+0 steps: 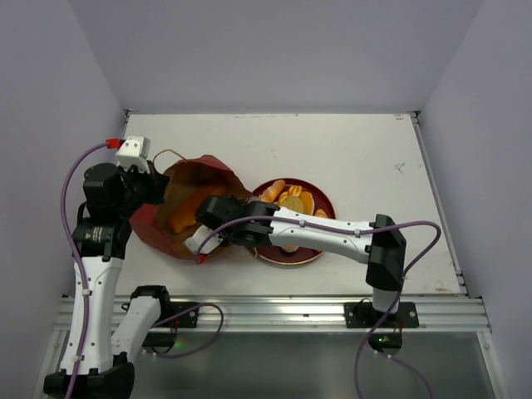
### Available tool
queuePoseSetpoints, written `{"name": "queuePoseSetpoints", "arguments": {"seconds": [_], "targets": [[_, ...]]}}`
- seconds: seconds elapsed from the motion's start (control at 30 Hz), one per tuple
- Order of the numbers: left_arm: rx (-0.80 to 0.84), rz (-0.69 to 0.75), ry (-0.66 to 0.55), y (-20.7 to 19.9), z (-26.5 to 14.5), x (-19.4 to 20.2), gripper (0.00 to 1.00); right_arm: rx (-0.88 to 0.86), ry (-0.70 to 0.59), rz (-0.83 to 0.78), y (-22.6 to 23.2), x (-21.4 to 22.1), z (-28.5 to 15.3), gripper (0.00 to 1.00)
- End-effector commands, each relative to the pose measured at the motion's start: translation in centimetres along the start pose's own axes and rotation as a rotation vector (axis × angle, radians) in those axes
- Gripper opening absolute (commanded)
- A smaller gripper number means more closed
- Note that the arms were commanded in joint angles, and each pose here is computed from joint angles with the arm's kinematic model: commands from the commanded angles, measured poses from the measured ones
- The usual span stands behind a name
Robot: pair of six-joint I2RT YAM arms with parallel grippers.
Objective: Take the fake bread out of the paper bag
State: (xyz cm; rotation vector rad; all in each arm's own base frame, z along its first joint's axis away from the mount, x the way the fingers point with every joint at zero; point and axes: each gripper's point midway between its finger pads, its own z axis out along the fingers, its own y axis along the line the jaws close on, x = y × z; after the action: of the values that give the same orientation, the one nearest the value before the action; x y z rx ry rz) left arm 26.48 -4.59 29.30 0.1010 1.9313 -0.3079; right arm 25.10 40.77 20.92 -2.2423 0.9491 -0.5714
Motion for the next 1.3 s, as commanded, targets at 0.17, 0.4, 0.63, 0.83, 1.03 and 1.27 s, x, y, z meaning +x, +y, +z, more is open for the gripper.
{"name": "queuePoseSetpoints", "arguments": {"seconds": [0.17,0.4,0.63,0.83,1.03,1.27], "targets": [[0.038,-0.008,-0.036,-0.7,0.0,-0.7,0.0,0.096,0.092,0.017,-2.1,0.9,1.7,0.45],[0.046,-0.007,-0.037,-0.8,0.0,-0.7,0.0,0.064,0.11,-0.015,-1.0,1.0,2.5,0.46],[0.045,-0.005,-0.031,-0.8,0.0,-0.6,0.0,0.026,0.117,-0.018,0.0,1.0,2.8,0.47],[0.052,-0.004,-0.034,-0.9,0.1,-0.8,0.0,0.017,0.144,-0.022,0.6,1.1,3.7,0.47],[0.058,-0.008,-0.035,-0.9,0.1,-0.7,0.0,0.012,0.169,-0.03,1.1,0.9,4.8,0.48],[0.053,-0.009,-0.033,-0.8,0.1,-0.4,0.0,0.047,0.205,0.022,0.1,1.2,5.6,0.36]]}}
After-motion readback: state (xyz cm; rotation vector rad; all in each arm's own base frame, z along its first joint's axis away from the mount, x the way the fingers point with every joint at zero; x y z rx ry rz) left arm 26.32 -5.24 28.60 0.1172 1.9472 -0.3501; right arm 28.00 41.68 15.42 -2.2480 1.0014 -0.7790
